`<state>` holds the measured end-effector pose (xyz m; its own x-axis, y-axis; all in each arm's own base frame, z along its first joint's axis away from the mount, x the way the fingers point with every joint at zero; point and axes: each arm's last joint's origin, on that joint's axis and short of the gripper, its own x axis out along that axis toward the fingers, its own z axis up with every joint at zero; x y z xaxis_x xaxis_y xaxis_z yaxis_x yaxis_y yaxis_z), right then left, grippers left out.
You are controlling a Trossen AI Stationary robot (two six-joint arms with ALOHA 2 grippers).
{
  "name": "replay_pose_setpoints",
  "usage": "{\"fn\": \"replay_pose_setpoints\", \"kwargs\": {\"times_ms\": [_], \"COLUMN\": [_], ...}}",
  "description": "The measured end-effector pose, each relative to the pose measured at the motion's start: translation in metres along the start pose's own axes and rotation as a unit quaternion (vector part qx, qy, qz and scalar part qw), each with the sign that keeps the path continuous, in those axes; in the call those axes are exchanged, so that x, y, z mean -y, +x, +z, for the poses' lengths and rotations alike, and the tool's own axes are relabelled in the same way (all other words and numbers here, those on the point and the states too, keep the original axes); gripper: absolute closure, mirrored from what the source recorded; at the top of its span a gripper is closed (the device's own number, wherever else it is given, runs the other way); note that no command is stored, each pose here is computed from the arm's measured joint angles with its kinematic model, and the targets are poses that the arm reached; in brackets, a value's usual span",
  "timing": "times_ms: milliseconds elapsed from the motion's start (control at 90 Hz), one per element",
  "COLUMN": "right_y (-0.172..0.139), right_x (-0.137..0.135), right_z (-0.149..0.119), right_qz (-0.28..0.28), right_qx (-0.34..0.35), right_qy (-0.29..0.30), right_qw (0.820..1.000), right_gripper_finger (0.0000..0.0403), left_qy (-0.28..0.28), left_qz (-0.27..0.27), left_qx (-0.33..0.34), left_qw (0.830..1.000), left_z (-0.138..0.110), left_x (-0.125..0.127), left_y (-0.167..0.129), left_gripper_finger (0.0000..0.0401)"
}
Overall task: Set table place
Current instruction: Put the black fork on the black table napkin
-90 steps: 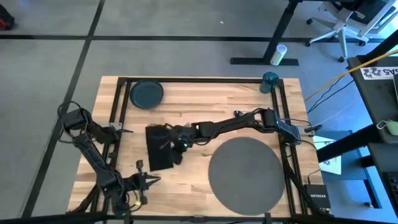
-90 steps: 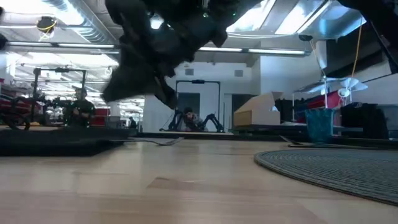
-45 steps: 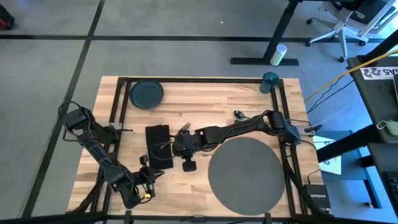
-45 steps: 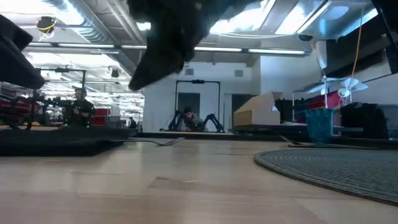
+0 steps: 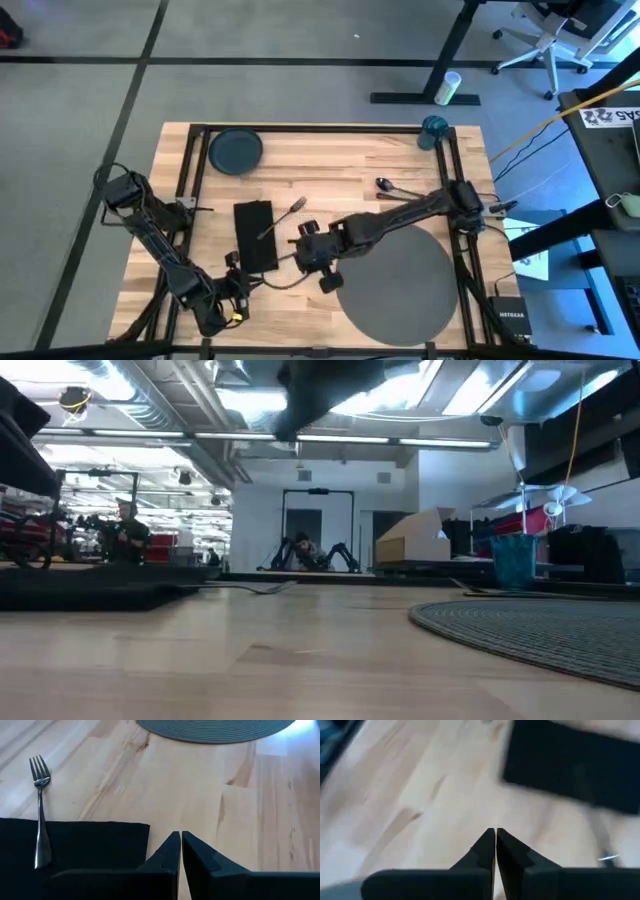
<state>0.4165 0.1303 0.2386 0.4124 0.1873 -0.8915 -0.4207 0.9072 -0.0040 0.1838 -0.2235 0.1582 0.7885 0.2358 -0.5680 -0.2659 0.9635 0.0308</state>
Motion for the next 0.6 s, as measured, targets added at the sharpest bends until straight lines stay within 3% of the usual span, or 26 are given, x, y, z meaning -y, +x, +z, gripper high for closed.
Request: {"fn": "replay_pose_setpoints", "kwargs": {"times_ms": [133,400,522,600], "right_y": [-0.001,-0.007,-0.010,-0.009], "right_x": [-0.006,-0.013,-0.013,-0.015], "right_z": [-0.012,-0.036,-0.041,-0.040], "right_qz": [0.047,0.114,0.118,0.118], "right_qx": [-0.061,-0.190,-0.219,-0.209], "right_qy": [0.042,0.109,0.099,0.059], "right_qw": [0.996,0.969,0.964,0.969], "right_gripper_finger": [0.0403,0.0403,0.0403,0.0403], "left_qy": [-0.004,-0.018,-0.028,-0.028], "left_qz": [-0.006,0.001,0.012,0.015], "left_qx": [-0.022,-0.067,-0.077,-0.083], "left_qw": [1.000,0.998,0.997,0.996], "left_z": [0.001,0.004,0.007,0.010], "left_x": [-0.001,-0.009,-0.014,-0.016], "left_y": [0.003,0.014,0.020,0.024], "left_gripper_finger": [0.0401,0.0401,0.0401,0.0401]}}
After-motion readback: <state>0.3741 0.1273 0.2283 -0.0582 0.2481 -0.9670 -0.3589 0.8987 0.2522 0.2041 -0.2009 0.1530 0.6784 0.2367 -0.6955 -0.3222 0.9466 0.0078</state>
